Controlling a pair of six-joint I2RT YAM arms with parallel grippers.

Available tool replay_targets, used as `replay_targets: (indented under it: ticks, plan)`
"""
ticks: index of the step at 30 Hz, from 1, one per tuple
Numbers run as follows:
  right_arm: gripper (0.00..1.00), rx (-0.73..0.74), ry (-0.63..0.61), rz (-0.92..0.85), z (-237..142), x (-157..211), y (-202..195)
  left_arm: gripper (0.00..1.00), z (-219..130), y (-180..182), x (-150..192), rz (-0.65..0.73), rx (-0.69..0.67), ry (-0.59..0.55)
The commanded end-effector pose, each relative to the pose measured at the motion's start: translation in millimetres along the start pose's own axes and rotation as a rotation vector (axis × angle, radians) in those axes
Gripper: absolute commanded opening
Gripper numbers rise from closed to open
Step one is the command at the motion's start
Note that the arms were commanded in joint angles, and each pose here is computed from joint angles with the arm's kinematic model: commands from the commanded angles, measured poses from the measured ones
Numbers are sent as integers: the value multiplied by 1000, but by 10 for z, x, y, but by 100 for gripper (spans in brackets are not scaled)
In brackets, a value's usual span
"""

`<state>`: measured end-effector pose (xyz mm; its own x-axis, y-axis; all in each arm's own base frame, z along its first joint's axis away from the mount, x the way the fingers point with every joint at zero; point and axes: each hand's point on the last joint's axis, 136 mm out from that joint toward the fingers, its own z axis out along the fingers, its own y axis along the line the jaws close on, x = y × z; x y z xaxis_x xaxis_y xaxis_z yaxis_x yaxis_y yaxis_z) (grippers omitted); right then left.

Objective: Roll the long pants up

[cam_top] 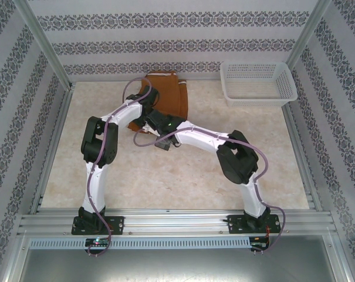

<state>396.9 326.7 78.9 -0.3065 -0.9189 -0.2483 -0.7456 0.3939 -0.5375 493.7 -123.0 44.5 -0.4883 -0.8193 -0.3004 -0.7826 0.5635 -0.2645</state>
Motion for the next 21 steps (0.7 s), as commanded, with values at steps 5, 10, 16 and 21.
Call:
replay_targets:
  ticks: [5,10,16,21]
  plan:
    - [98,269,16,-179,393,-105,-383,12,224,196,-6,12,-43,48]
    - [97,246,60,-156,781,-16,-556,12,171,151,5,10,-5,72]
    - [29,-99,103,80,960,279,-505,12,-17,107,-43,20,49,75]
    - [0,-210,82,159,832,247,-436,69,-387,4,-144,-16,158,81]
